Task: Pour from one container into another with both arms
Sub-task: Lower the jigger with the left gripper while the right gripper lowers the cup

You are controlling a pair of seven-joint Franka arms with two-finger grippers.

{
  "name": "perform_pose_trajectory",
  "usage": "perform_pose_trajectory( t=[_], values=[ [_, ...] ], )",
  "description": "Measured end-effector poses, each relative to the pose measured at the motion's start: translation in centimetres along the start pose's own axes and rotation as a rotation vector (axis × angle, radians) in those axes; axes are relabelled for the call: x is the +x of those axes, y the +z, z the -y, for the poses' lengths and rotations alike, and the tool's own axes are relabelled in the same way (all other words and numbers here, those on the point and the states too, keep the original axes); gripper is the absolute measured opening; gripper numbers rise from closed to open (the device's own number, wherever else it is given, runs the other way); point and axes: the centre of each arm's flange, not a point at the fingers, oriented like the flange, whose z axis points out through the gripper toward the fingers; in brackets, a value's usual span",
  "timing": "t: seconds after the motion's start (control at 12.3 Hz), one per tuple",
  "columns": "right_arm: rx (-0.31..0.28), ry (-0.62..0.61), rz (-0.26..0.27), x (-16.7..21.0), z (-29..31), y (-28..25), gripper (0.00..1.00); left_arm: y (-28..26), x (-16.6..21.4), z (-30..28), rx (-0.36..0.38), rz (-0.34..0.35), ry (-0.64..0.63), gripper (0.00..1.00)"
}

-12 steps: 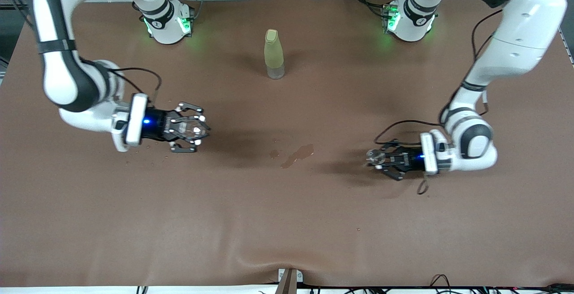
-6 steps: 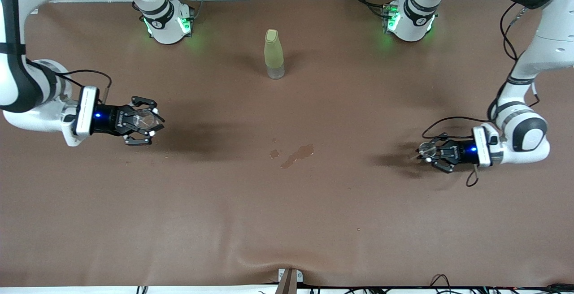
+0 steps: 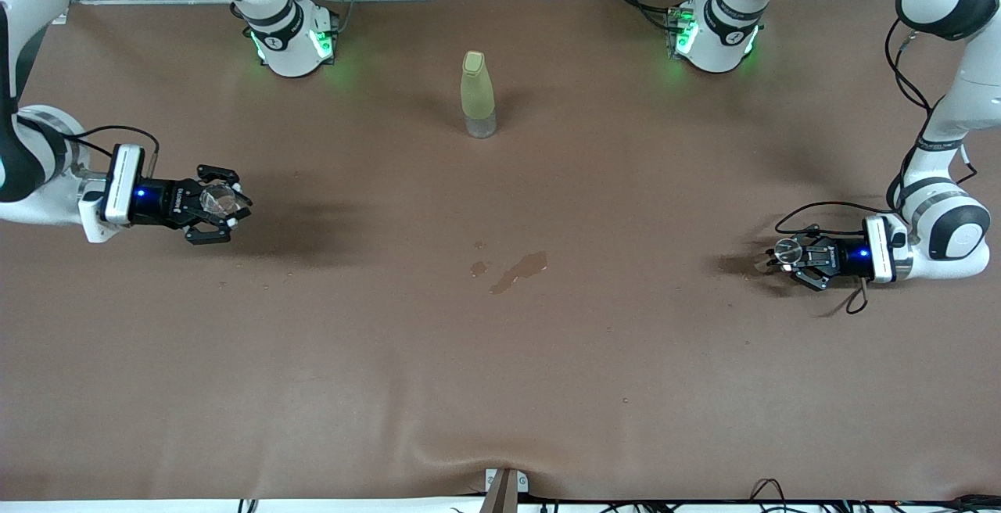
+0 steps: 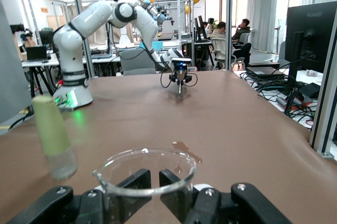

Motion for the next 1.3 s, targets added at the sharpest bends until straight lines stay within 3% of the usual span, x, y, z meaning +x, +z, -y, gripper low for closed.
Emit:
perform_pose_trajectory(
  t=[0.57,1.3],
  values=[
    [0.007,-0.103,-0.005,-9.6,2.8,-3.0,0.17,-0.4,-1.7,-0.9,-0.008,0.005,-0.018,0.21],
    [0.044,-0.047,-0.009,-18.4,3.0,-2.8,0.17,-0.3,-3.8,-1.7,-0.004,-0.025,-0.047,0.21]
  ],
)
